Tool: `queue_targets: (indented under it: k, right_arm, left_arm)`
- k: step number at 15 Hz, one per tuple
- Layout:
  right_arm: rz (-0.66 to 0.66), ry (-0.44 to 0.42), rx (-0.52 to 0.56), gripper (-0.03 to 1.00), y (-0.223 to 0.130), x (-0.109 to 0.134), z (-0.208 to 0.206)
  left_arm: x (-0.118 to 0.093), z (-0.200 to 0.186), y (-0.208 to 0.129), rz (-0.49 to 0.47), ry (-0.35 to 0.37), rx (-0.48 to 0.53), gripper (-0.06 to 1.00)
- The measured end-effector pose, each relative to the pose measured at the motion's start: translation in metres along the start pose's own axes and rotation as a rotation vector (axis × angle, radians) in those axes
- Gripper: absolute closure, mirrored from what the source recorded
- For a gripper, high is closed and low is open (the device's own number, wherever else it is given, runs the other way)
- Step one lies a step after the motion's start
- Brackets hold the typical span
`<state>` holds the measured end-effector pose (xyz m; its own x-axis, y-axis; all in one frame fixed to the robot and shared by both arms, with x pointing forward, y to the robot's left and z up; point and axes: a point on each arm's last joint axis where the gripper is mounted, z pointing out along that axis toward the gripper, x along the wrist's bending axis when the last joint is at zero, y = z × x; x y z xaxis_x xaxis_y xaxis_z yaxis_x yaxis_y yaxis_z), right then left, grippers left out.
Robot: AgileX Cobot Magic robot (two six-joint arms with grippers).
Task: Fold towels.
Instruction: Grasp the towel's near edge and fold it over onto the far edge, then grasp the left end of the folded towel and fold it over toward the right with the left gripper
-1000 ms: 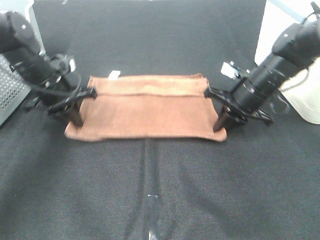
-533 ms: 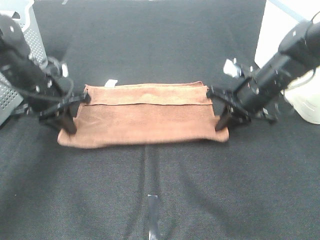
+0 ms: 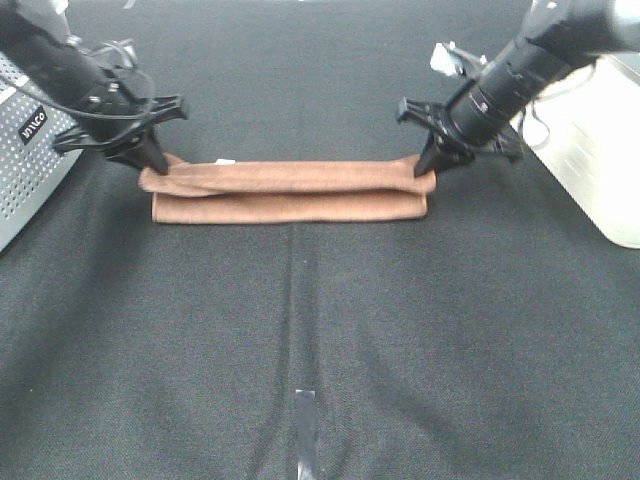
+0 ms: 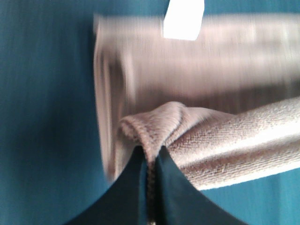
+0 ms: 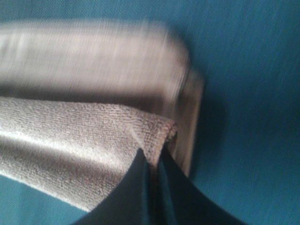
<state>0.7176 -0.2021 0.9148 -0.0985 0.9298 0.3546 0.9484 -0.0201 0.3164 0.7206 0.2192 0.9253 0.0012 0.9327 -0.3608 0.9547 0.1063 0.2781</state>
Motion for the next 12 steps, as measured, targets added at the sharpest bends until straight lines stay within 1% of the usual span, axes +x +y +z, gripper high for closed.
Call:
queue_targets:
  k: [2,4,5,6,7,9,10,11,12]
  right_arm:
    - [-0.007,-0.011,-0.005,0.97,0.009,-0.004,0.014]
    - [0.012,-0.013,0.017,0.97,0.008,-0.009,0.028]
    - [0.014,-0.016,0.03,0.94,0.006,-0.011,0.032]
    - [0.019,-0.016,0.032,0.85,0.006,-0.011,0.032]
    - [0.017,-0.017,0.033,0.72,0.006,-0.011,0.032]
    - [0.01,-0.015,0.055,0.41,0.005,-0.01,0.03]
    - [0.007,-0.014,0.066,0.31,0.005,-0.009,0.029]
    - [-0.003,-0.014,0.071,0.26,0.006,-0.007,0.023]
    - [-0.01,-0.014,0.067,0.25,0.008,-0.005,0.018]
  left_arm:
    - [0.004,0.013,0.008,-0.007,0.002,-0.037,0.93]
    - [0.007,0.023,0.01,-0.022,0.002,-0.07,0.93]
    - [0.008,0.026,0.01,-0.03,-0.002,-0.073,0.92]
    - [0.008,0.027,0.01,-0.033,-0.003,-0.074,0.88]
    - [0.008,0.026,0.011,-0.032,-0.004,-0.079,0.8]
    - [0.005,0.021,0.016,-0.024,-0.01,-0.089,0.51]
    - [0.003,0.018,0.018,-0.015,-0.013,-0.086,0.36]
    - [0.002,0.016,0.019,-0.008,-0.009,-0.086,0.18]
    - [0.003,0.016,0.018,-0.003,-0.005,-0.076,0.14]
